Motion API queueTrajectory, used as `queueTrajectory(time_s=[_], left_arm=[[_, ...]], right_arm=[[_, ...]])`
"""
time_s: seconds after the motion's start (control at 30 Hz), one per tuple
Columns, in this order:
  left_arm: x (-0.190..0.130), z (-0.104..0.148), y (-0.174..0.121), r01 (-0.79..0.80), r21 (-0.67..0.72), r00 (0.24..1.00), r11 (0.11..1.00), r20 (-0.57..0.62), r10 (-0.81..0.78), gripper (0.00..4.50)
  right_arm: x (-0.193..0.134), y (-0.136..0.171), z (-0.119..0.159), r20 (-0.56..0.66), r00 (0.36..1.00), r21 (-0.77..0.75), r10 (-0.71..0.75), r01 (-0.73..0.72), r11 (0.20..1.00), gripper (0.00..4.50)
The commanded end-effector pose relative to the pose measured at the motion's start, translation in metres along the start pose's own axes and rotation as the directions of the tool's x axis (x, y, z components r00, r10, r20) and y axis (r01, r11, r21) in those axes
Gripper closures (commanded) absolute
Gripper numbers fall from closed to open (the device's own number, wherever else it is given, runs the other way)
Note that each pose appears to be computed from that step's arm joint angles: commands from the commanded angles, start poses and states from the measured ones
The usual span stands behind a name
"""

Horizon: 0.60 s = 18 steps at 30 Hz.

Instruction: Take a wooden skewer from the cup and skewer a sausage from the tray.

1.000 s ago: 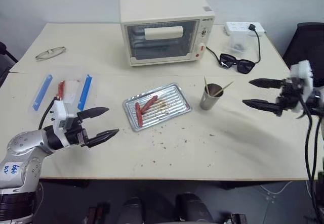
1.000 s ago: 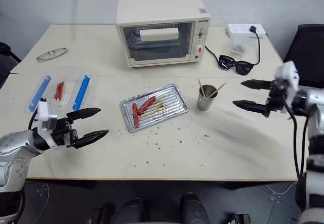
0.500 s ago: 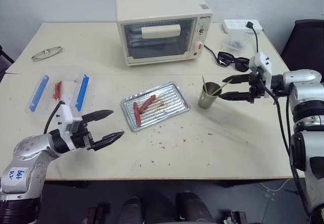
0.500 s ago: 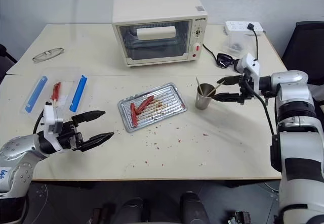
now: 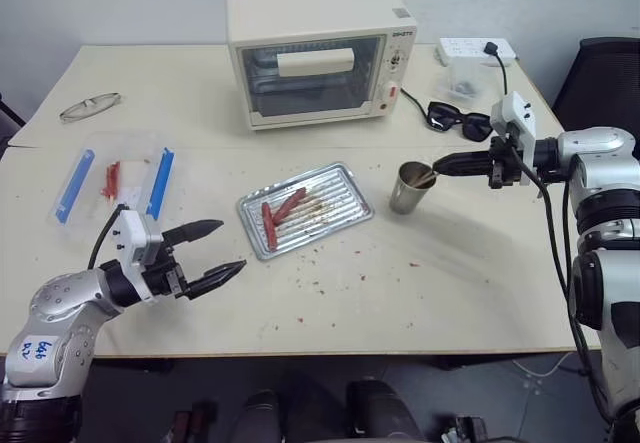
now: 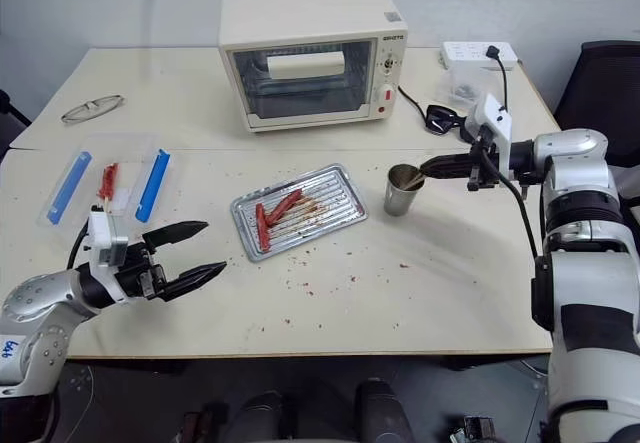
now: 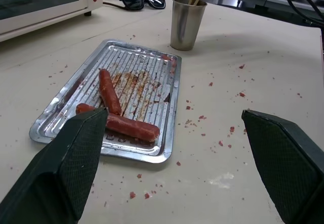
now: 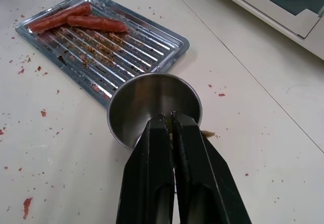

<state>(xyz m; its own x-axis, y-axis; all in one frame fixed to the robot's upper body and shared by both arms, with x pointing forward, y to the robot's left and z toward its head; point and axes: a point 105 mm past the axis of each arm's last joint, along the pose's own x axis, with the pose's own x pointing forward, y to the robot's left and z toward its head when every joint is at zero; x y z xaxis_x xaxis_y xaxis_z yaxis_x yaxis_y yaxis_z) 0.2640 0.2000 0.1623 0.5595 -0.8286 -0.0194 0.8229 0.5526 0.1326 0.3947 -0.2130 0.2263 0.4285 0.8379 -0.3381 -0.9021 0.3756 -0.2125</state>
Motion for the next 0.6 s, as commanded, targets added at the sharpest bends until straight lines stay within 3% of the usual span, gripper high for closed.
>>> queueTrajectory(time_s=[0.03, 0.5, 0.6], left_arm=[[0.001, 0.009, -0.001, 0.011, 0.047, 1.0, 0.999, 0.016, -0.012, 0.0], [0.011, 0.01, -0.005, 0.039, 0.038, 0.998, 0.999, 0.057, -0.041, 0.0], [0.016, 0.014, -0.01, 0.069, 0.018, 0.994, 0.997, 0.084, -0.07, 0.0]], right_arm=[[-0.012, -0.002, 0.025, 0.049, 0.999, -0.05, 0.013, -0.011, 0.999, 4.47], [-0.061, 0.006, 0.098, 0.024, 0.999, -0.089, 0.025, -0.022, 0.996, 4.47], [-0.058, 0.02, 0.111, 0.088, 0.991, -0.081, 0.102, -0.095, 0.992, 4.47]])
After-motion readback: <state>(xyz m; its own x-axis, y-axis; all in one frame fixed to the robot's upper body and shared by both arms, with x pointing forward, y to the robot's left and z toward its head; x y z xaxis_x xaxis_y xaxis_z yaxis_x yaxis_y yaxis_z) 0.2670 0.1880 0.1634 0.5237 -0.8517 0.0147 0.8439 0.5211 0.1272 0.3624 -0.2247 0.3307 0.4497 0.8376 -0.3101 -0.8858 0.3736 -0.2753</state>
